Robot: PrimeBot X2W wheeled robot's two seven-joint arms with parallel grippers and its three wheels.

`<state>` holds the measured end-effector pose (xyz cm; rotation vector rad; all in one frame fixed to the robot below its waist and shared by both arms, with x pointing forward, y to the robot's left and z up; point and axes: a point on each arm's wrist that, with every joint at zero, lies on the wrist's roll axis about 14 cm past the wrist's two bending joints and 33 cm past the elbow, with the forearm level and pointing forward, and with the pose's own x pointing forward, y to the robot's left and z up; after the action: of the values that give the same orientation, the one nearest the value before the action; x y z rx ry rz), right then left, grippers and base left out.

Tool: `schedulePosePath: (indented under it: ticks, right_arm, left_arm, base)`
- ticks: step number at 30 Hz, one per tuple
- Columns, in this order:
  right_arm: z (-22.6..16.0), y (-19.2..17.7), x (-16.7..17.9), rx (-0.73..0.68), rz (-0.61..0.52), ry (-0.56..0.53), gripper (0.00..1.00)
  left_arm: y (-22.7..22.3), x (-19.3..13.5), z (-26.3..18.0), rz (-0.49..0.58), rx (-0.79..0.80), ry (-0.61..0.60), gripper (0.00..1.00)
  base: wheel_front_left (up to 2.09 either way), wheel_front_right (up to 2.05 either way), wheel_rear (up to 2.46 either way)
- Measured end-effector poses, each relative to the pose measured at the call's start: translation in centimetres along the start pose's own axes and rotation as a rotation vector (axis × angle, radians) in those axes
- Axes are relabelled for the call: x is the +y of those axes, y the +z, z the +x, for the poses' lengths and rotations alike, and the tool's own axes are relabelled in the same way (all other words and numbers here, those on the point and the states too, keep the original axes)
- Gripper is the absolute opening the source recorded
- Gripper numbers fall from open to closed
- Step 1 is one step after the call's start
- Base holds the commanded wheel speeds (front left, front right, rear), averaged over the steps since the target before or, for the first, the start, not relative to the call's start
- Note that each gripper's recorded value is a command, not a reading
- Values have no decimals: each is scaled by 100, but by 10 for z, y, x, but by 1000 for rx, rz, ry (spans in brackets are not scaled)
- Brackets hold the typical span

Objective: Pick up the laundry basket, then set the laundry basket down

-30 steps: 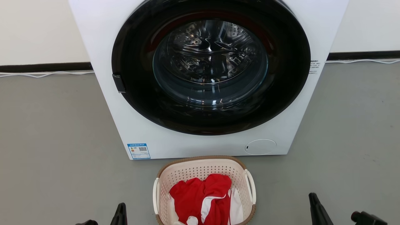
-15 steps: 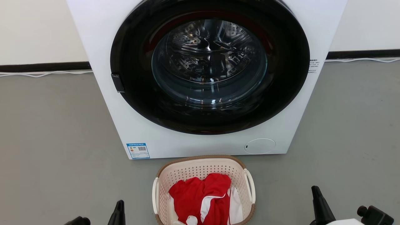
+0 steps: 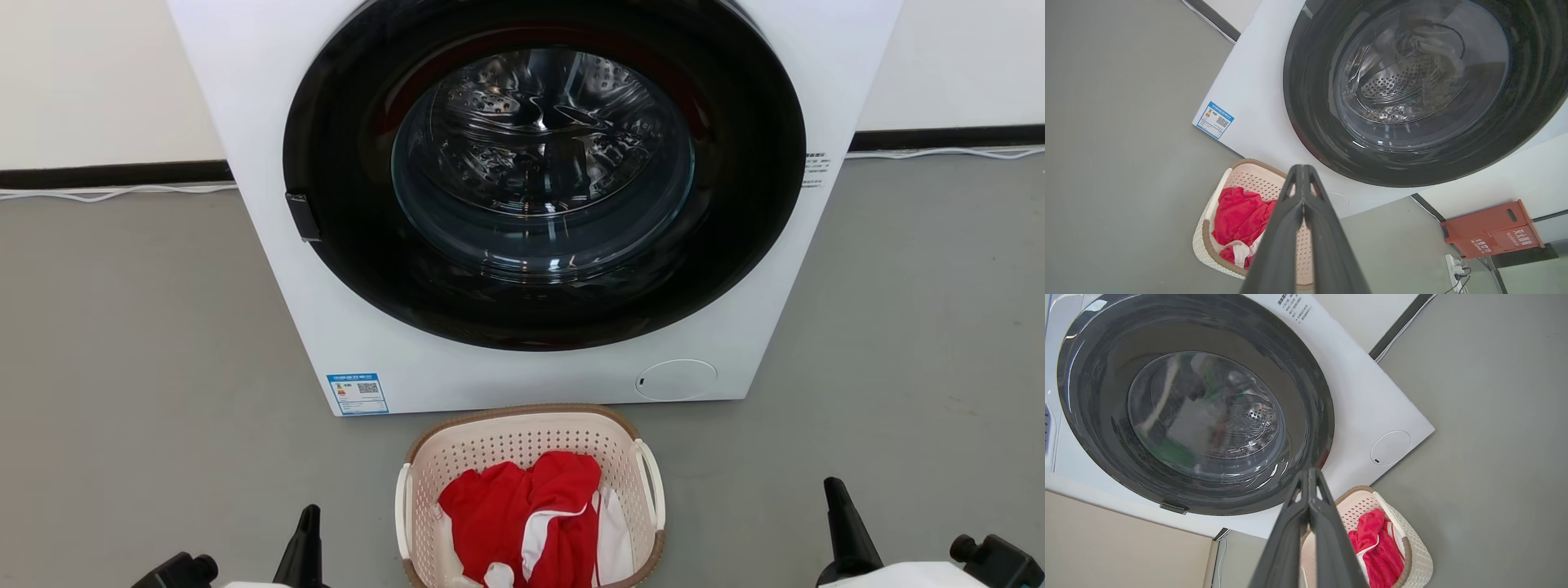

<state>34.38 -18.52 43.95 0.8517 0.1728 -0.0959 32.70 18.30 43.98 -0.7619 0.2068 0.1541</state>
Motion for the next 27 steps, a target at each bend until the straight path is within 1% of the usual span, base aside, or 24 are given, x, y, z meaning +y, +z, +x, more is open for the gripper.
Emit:
schedulePosePath:
  ticks: [10, 11, 27]
  right_arm:
    - [4, 5, 2, -8, 107, -1, 0]
    - [5, 7, 3, -9, 131, 4, 0]
    - [9, 15, 3, -19, 304, 1, 0]
  left_arm:
    - [1, 0, 4, -118, 21, -3, 0]
    - [1, 0, 5, -145, 23, -5, 0]
    - [9, -8, 16, -337, 32, -40, 0]
  base:
    - [0, 0, 0]
    - [0, 0, 0]
    - [0, 0, 0]
